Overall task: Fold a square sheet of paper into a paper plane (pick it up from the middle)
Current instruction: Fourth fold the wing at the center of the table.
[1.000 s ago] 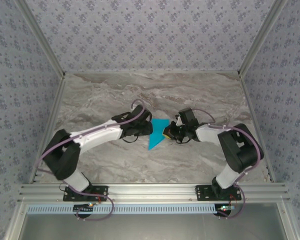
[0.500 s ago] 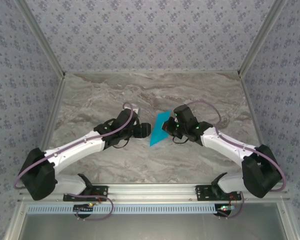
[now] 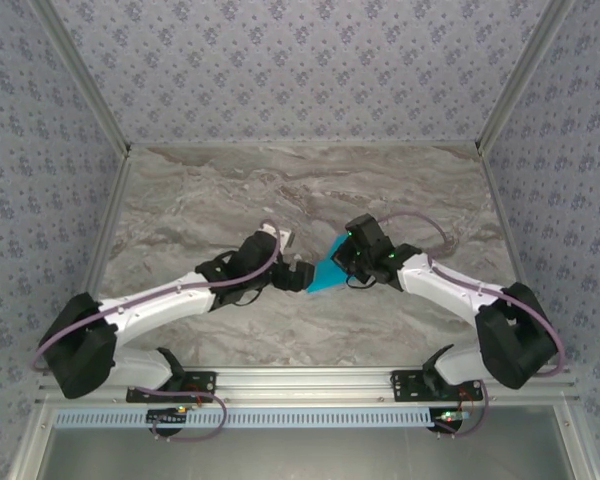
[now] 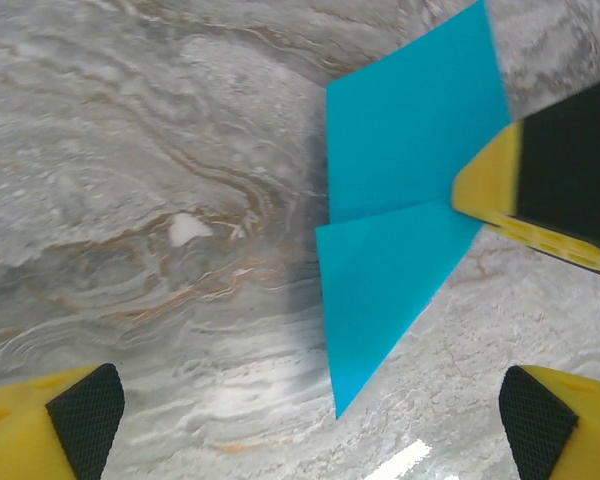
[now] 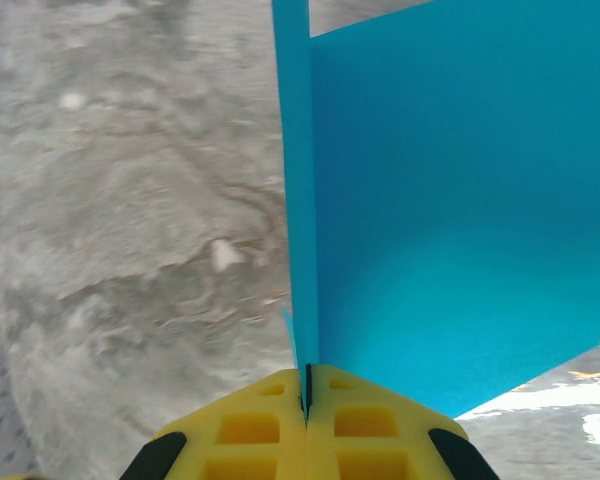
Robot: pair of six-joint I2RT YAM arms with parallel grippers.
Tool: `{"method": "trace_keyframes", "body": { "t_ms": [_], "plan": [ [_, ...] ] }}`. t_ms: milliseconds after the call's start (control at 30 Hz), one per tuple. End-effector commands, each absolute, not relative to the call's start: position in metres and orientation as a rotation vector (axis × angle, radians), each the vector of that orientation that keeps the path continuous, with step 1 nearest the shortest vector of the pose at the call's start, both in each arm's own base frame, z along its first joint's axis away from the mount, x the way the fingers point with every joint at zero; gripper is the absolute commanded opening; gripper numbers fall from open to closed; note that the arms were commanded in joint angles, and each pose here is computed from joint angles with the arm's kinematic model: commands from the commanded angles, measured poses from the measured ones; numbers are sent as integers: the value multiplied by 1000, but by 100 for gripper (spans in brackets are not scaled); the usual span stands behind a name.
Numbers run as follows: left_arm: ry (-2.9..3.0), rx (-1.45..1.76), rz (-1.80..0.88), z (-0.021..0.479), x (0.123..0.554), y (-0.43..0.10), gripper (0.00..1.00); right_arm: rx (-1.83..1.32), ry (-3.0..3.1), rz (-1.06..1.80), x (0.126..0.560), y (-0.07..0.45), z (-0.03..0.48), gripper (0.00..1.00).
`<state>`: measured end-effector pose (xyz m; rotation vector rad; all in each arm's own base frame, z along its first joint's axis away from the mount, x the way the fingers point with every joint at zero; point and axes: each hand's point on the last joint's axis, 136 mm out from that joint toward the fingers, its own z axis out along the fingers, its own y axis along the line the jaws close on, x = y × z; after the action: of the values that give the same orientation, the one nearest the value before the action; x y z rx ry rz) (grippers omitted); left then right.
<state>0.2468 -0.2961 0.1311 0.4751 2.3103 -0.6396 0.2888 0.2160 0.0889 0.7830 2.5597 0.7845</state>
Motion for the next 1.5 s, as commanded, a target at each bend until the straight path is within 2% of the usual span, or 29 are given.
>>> {"method": "trace_keyframes", "body": {
  "t_ms": [0, 400, 900, 1267, 1467],
  "plan": [
    [2202, 628, -633, 125, 246, -318, 98, 957, 2569, 804, 287, 210, 73, 0],
    [2060, 868, -637, 91, 240, -358, 88, 1161, 2636, 847, 278, 201, 60, 0],
    [1955, 1106, -601, 61, 237, -387, 72, 1159, 2738, 884, 272, 205, 61, 1],
    [1939, 1179, -592, 55, 234, -392, 43, 1156, 2784, 886, 268, 203, 58, 5],
    [1938, 1186, -577, 54, 235, -390, 32, 1148, 2792, 912, 268, 204, 61, 9]
  ]
}}
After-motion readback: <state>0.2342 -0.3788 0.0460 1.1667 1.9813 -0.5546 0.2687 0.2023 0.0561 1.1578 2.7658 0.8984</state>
